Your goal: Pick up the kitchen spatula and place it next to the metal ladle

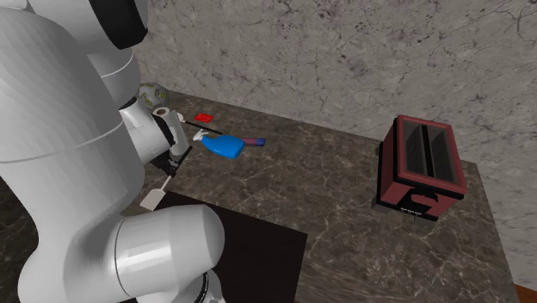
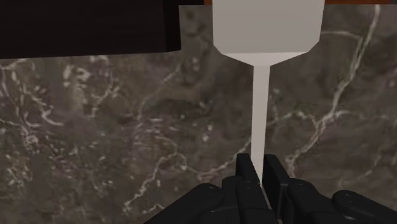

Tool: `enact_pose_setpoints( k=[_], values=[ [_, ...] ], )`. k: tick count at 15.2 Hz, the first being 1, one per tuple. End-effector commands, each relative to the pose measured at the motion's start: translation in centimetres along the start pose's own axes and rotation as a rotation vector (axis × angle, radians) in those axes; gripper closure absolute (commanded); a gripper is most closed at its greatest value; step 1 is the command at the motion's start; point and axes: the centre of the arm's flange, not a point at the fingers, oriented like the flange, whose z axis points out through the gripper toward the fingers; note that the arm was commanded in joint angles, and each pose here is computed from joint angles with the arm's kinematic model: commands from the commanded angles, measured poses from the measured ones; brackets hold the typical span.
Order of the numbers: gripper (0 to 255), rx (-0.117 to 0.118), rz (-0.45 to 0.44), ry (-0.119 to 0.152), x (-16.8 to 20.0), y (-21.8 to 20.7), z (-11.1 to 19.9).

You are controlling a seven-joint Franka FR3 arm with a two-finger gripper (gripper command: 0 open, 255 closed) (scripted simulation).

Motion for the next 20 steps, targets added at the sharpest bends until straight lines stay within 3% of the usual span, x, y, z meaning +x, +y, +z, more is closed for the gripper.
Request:
enact_pose_setpoints(
  k=[1, 2, 3, 8, 12, 20],
  values=[
    [255, 0.0, 0.0, 0.0, 0.0, 0.0, 0.0],
    [255, 0.0, 0.0, 0.0, 0.0, 0.0, 0.0],
    [0, 0.0, 0.0, 0.0, 0.0, 0.0, 0.0],
    [0, 0.0, 0.0, 0.0, 0.0, 0.0, 0.0],
    [0, 0.0, 0.0, 0.0, 0.0, 0.0, -5.0],
    [0, 0.0, 0.0, 0.0, 0.0, 0.0, -5.0]
  ],
)
